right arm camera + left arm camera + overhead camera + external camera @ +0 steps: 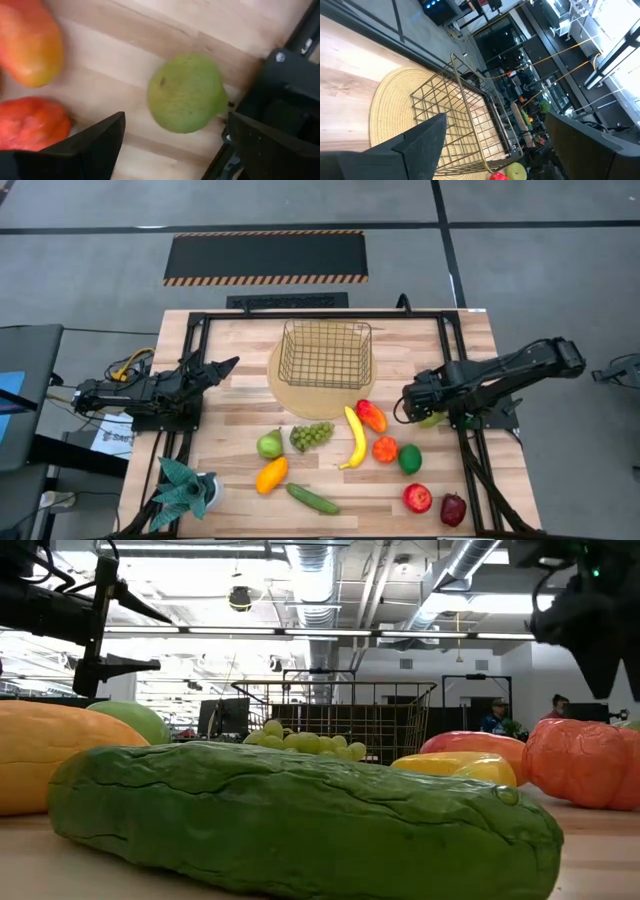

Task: Build produce basket
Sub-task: Put the right green pear into the wire basket

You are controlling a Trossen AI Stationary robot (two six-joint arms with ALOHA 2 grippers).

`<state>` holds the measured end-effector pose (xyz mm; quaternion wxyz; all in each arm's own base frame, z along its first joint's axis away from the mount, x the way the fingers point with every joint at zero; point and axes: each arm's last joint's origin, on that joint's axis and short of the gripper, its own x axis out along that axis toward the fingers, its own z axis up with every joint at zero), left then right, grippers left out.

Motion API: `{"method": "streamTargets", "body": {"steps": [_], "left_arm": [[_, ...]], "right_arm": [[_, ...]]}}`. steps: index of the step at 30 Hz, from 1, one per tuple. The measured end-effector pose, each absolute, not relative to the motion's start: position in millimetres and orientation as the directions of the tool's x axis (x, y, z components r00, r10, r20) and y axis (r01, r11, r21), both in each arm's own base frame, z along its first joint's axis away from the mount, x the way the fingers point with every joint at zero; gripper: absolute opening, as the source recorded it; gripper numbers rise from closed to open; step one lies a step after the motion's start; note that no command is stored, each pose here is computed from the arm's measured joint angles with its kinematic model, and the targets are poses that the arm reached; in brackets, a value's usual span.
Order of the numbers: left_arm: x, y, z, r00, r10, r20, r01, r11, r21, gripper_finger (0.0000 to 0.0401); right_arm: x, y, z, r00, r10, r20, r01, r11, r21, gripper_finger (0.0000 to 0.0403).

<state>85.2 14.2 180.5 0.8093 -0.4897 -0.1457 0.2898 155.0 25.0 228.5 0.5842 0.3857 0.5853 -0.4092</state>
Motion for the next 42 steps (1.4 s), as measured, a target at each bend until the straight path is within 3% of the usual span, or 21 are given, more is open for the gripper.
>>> {"method": "streamTargets", "body": {"steps": [6,18,27,31,42], "left_arm": [[85.2,14.3,180.4,0.789,0.612,-0.049,-0.327,0.352,-0.877,0.0327],[85.1,14.5,180.4,0.784,0.619,-0.049,-0.330,0.349,-0.877,0.0327],[84.7,15.0,180.4,0.769,0.637,-0.048,-0.340,0.344,-0.875,0.0327],[84.7,15.0,180.4,0.770,0.637,-0.048,-0.339,0.344,-0.876,0.0327],[84.7,15.0,181.0,0.770,0.637,-0.043,-0.333,0.343,-0.878,0.0327]], "right_arm": [[149.8,25.8,209.1,-0.052,-0.033,-0.998,0.952,0.301,-0.059,0.0373],[146.7,28.5,175.1,0.001,-0.025,-1.000,0.973,0.230,-0.005,0.0367],[146.4,28.1,175.3,-0.003,-0.027,-1.000,0.973,0.231,-0.010,0.0269],[149.1,28.3,179.8,0.004,-0.037,-0.999,0.972,0.234,-0.004,0.0241],[180.6,2.2,241.6,0.213,-0.181,-0.960,0.948,0.275,0.158,0.0241]]}}
